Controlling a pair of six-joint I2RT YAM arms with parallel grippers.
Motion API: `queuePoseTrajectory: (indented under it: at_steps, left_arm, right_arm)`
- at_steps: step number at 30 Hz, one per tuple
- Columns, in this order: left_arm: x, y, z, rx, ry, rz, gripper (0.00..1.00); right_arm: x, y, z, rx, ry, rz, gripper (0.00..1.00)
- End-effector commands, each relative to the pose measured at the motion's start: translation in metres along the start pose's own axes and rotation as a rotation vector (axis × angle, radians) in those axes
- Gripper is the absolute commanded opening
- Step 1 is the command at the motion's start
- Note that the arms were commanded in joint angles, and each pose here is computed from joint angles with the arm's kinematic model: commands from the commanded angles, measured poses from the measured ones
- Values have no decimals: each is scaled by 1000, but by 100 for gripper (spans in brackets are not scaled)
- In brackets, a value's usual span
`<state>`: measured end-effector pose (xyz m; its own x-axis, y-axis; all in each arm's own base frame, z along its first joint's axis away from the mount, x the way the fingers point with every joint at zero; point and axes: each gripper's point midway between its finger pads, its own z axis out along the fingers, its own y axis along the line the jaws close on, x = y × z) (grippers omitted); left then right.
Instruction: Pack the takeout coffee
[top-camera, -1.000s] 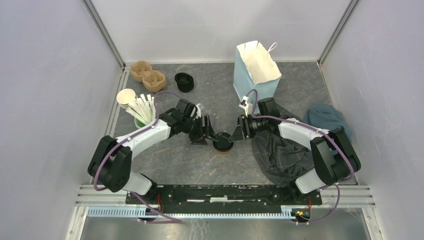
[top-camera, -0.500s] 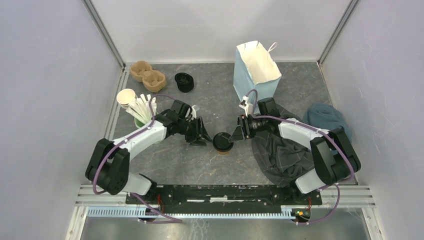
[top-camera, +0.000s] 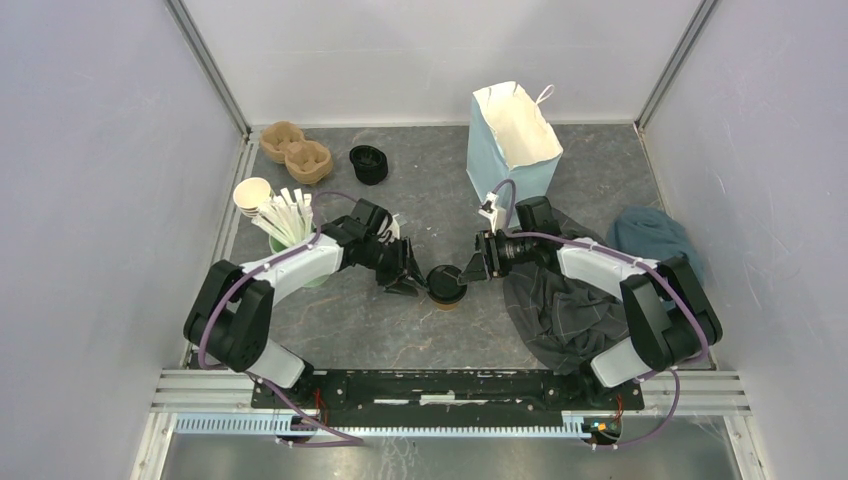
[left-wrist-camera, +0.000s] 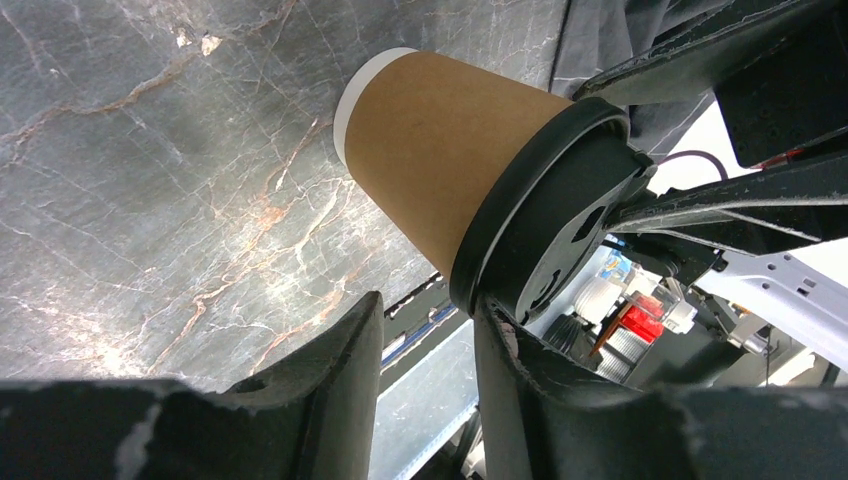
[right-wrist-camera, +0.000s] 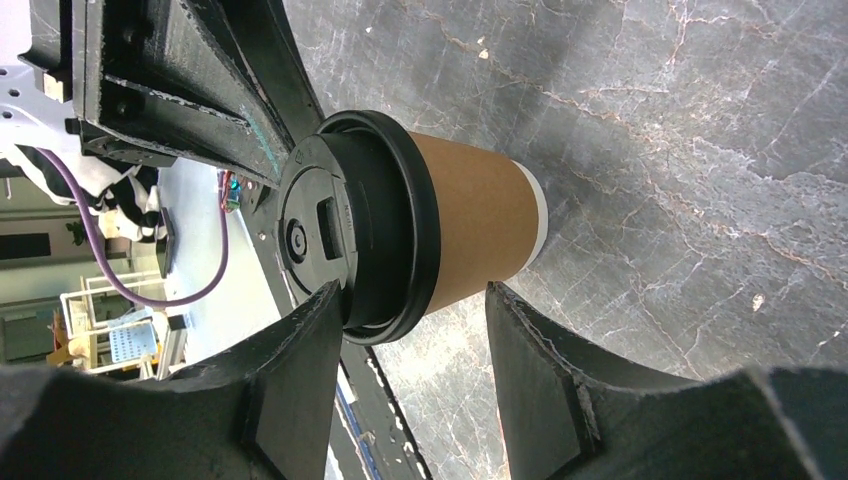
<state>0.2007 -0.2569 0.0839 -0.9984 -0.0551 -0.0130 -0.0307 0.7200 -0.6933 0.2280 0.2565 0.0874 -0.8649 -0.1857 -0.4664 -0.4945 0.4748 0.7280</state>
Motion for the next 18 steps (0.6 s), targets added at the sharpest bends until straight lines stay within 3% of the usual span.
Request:
queuePoseTrajectory:
  at_steps: [1, 6, 10, 18]
  left_arm:
    - [30, 84, 12, -346, 89, -53, 42]
    - [67, 149, 13, -572, 147, -101, 33]
    - [86, 176, 17, -696, 193, -124, 28]
    - [83, 178, 23, -673, 174, -112, 27]
  right_arm:
    - [61, -65, 2, 260, 116, 70, 57]
    - [99, -90, 1, 329, 160, 116, 57]
    - [127, -108, -3, 392, 202, 147, 57]
    - [132, -114, -7, 418, 232, 125, 57]
